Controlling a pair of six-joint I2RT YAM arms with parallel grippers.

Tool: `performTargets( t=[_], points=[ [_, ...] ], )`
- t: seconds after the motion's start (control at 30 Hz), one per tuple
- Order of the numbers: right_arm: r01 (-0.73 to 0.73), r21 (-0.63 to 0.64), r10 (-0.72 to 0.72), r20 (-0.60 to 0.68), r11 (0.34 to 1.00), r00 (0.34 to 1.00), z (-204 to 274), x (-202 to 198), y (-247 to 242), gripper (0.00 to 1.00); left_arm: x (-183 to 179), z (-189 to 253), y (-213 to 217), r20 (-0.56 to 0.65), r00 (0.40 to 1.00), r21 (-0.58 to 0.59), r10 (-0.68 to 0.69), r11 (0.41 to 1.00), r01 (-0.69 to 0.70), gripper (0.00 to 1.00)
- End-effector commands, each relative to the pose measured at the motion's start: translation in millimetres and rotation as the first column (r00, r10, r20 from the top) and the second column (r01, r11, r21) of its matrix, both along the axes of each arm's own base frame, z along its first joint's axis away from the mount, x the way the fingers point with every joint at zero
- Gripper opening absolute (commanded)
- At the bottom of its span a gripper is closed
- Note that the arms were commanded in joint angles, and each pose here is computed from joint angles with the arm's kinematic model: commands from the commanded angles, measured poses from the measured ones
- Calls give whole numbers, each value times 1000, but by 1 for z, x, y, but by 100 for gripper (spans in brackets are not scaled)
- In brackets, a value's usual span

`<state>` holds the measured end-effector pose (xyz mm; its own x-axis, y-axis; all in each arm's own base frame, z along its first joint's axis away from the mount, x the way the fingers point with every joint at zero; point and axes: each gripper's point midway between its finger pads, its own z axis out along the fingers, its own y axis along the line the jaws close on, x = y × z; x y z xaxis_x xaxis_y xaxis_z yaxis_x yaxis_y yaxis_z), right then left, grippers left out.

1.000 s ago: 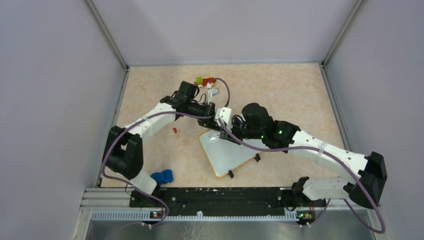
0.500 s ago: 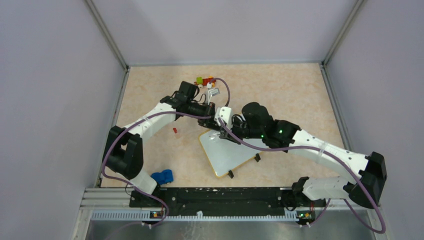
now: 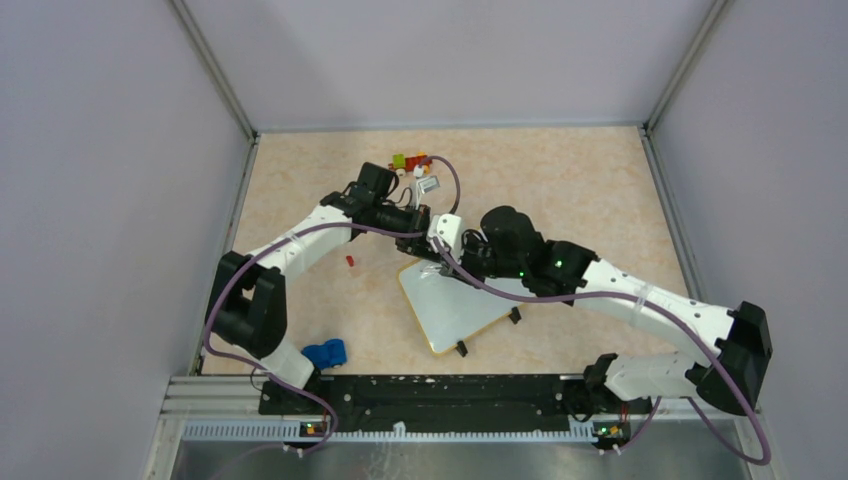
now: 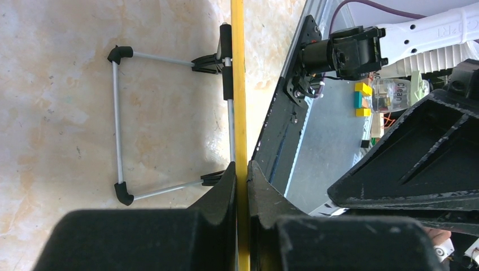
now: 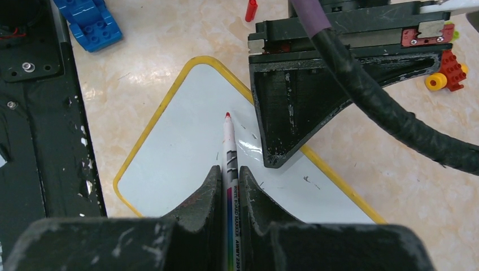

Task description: Write a sentence on the whiteboard

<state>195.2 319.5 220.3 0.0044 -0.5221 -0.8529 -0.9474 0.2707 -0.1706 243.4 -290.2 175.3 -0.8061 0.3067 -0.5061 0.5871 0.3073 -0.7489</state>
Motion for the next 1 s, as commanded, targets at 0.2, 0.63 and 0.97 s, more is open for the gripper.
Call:
performTargets(
  t=[0.2, 0.63, 0.97],
  points=[
    [20, 10, -20, 47, 1000, 999, 7, 8, 9, 0, 2, -15, 1, 19, 1000, 20, -9, 1000, 9, 0],
    [-9, 9, 9, 48, 1000, 999, 10, 7, 23, 0, 2, -15, 1, 18, 1000, 17, -16, 1000, 16, 0],
    [-44, -10, 44, 40, 999, 998, 1, -1, 31, 0, 2, -15, 0, 18, 1000, 16, -19, 1000, 19, 0]
  ],
)
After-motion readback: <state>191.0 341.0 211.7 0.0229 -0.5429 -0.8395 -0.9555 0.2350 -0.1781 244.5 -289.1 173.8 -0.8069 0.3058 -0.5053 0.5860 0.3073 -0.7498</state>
